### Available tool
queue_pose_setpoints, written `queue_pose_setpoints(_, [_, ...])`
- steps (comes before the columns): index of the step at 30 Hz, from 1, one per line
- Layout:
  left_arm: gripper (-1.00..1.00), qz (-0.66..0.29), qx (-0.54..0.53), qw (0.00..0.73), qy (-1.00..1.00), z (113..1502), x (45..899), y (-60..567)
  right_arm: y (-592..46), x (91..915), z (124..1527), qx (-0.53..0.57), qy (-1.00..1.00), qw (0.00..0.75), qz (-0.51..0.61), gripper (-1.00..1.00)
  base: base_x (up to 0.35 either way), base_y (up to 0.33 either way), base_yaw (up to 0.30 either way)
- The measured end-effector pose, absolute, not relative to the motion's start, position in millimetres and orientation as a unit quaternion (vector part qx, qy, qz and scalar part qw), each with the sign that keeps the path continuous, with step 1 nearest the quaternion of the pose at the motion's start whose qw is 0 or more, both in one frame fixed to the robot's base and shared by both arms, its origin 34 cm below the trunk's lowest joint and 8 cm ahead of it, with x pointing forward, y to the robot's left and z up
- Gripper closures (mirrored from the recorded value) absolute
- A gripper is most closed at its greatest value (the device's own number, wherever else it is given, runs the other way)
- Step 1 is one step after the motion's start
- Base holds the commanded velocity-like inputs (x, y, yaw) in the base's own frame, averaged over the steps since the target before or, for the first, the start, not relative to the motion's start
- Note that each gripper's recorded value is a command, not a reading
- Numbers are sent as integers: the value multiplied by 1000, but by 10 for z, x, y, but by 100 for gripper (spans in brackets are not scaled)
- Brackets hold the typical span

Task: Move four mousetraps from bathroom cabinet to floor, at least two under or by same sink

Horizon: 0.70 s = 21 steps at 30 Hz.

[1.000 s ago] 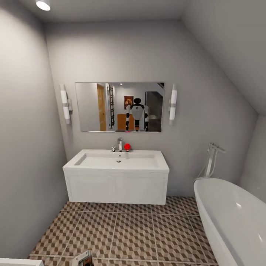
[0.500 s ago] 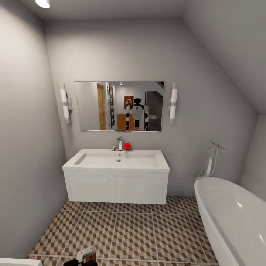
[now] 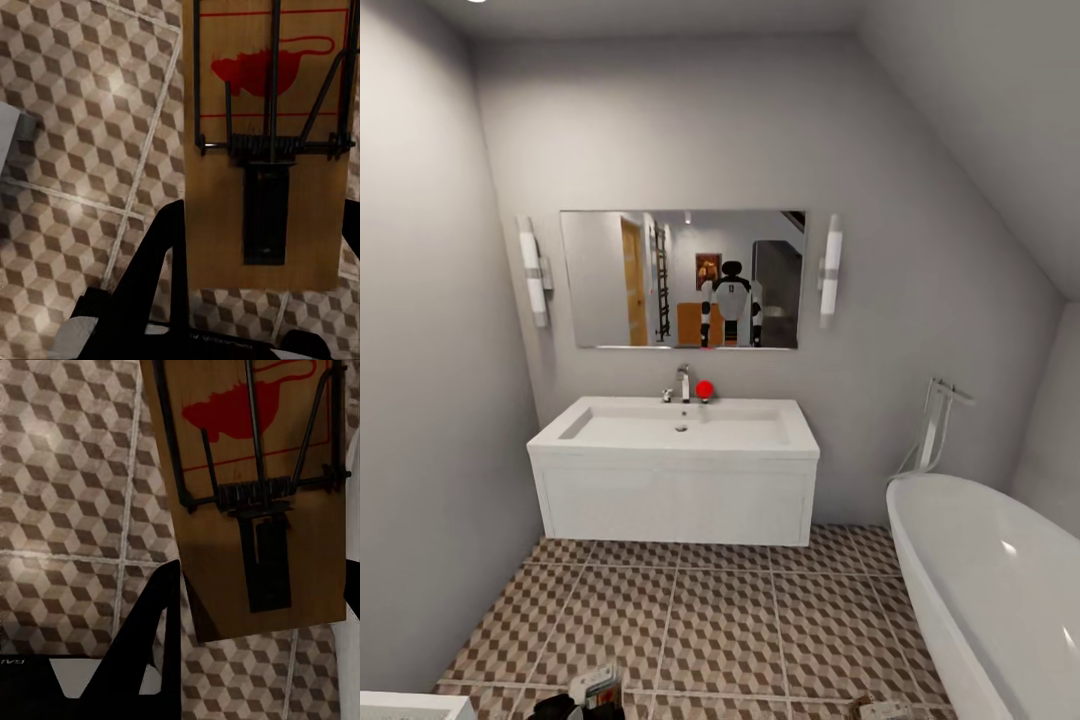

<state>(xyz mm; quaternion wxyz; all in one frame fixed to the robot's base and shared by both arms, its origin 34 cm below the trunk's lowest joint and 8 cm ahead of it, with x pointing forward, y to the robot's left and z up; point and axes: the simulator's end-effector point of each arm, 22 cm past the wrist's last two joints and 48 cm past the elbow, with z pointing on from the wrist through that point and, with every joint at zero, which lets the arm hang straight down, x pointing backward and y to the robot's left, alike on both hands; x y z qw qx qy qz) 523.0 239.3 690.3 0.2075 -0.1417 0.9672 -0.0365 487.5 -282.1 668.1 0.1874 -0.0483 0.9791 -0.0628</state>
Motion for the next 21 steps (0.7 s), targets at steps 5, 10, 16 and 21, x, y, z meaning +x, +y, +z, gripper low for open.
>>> queue_pose_setpoints(5, [100, -40, -137, 170, 975, 6772, 5098, 2348, -2705, 5093, 6744, -51, 980, 182, -58, 100, 0, 0, 0])
queue_pose_setpoints(10, [100, -43, -134, 140, 980, 6654, 4987, 2317, -2595, 5250, 6806, -56, 984, 157, -55, 100, 0, 0, 0])
queue_pose_setpoints(16, [100, -49, -128, 103, 985, 6569, 4911, 2265, -2461, 5527, 6903, -58, 983, 165, -48, 100, 0, 0, 0])
queue_pose_setpoints(21, [100, -53, -125, 112, 984, 6668, 5196, 2250, -2359, 5696, 6985, -62, 985, 152, -45, 100, 0, 0, 0])
